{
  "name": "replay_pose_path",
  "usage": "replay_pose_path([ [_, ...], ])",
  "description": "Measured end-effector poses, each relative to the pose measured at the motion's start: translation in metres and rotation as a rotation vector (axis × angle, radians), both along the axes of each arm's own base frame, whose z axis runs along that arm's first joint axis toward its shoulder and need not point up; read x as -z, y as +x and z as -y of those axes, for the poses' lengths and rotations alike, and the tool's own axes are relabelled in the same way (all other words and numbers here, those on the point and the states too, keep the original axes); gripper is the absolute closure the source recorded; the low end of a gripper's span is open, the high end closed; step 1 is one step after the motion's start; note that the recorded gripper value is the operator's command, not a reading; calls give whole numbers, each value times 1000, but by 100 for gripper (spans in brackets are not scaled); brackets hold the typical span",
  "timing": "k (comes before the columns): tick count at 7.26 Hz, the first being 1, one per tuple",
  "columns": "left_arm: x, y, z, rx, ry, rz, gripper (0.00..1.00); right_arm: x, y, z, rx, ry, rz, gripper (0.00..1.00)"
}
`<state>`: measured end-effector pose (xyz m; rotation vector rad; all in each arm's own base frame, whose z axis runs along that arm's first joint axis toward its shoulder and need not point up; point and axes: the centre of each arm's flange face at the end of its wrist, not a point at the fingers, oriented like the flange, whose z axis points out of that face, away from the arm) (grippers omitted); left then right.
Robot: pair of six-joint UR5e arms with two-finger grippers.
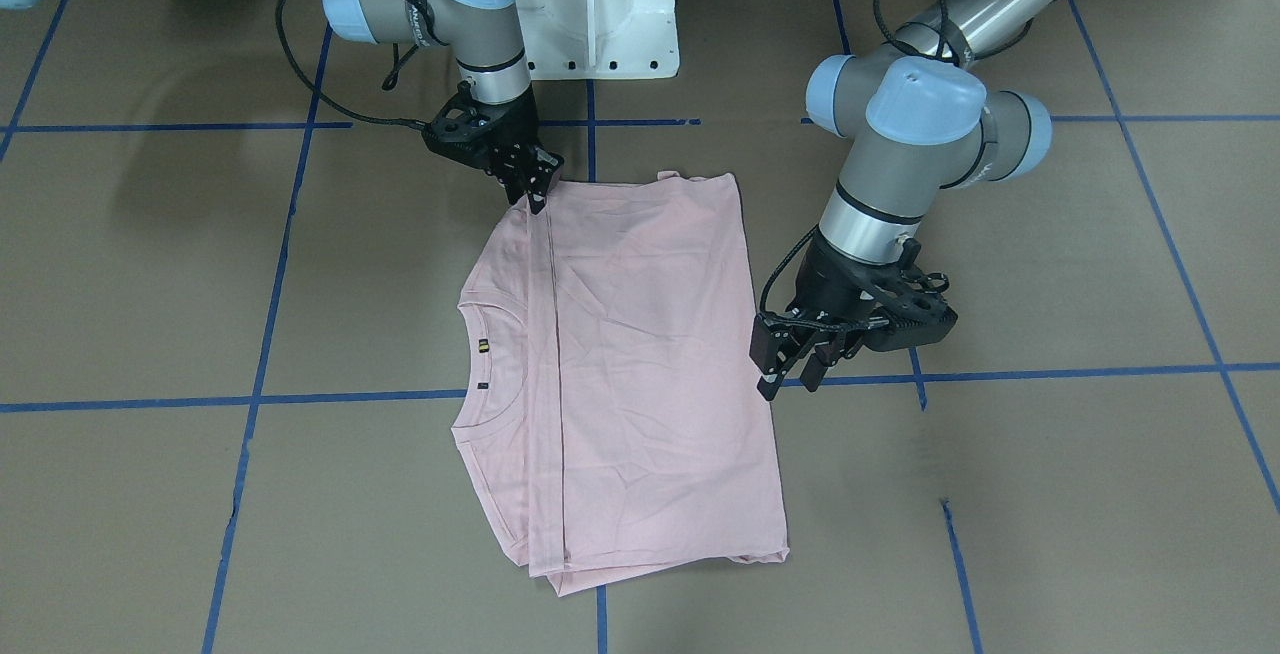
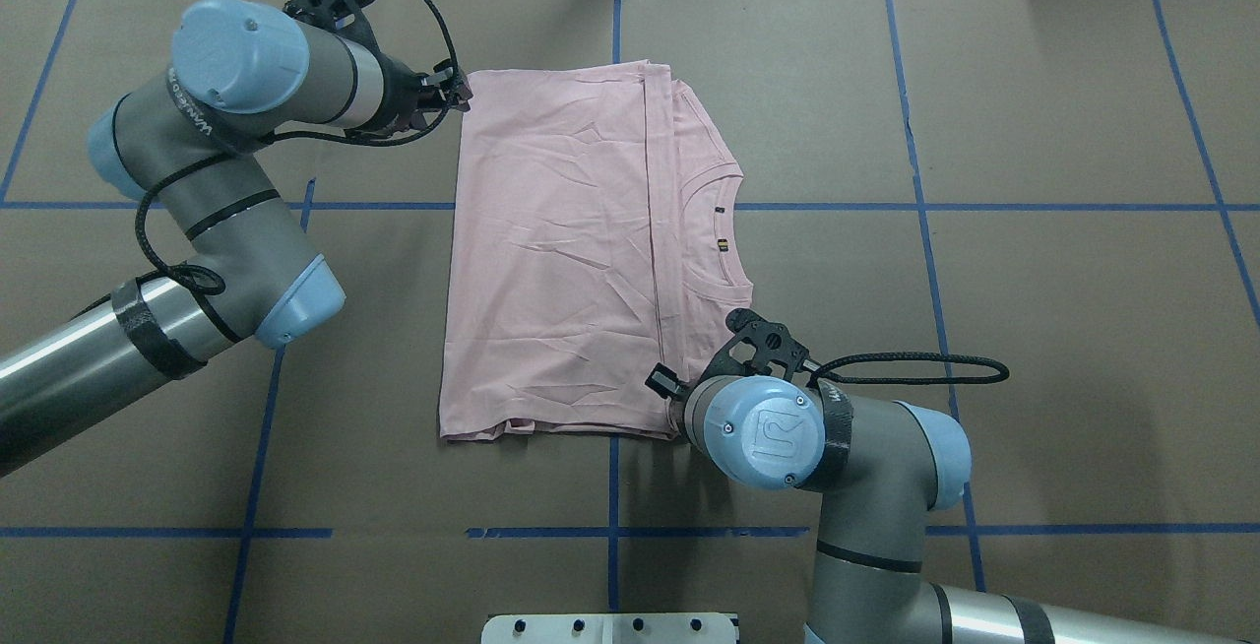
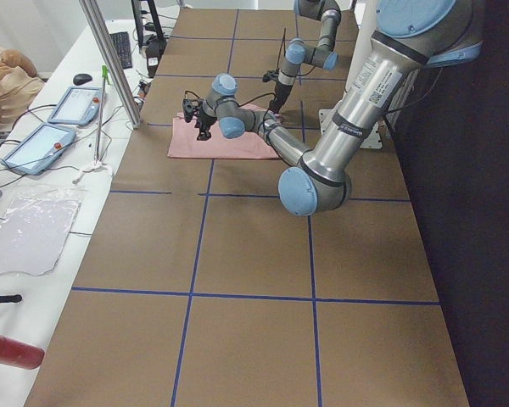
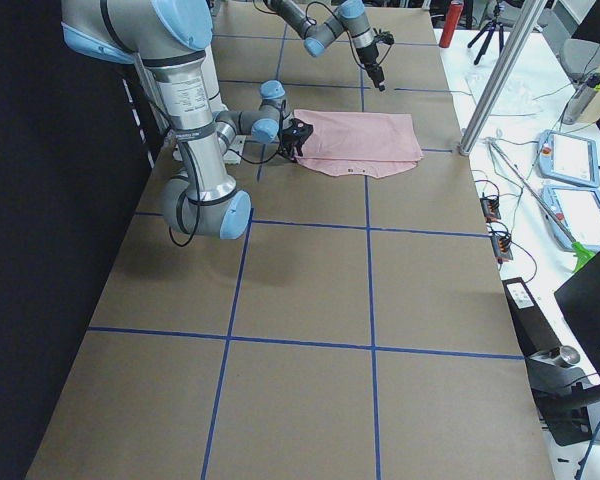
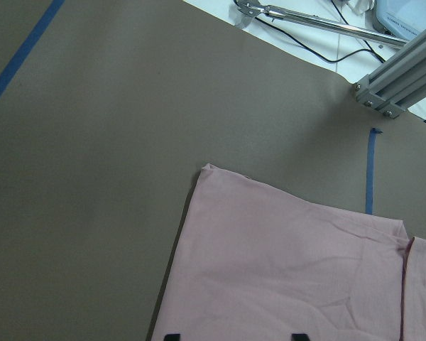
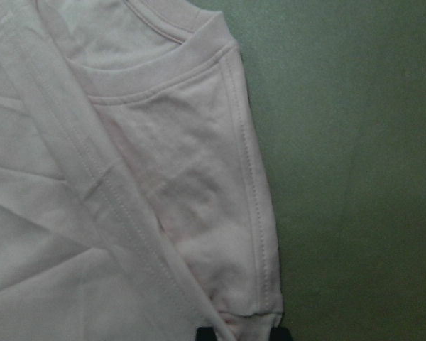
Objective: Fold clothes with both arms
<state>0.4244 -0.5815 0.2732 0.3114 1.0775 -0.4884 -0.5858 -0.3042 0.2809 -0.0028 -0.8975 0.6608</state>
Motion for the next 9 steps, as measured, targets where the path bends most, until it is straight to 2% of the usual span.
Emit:
replay_pose_path([
  [3, -7, -3, -5, 9, -20, -7, 39, 9, 6, 0, 0, 5, 21, 100],
  [4, -7, -9, -21, 9, -36, -24, 38, 18, 16, 0, -1, 10, 44, 100],
  [6, 10, -14, -88, -33, -103, -30, 38, 28, 32, -2, -3, 17, 73, 100],
  [7, 17, -5, -129, -60, -177, -25, 38, 30, 35, -2, -3, 18, 78, 100],
  [9, 0, 35, -200, -117, -313, 1, 38, 29, 36, -3, -3, 18, 77, 100],
])
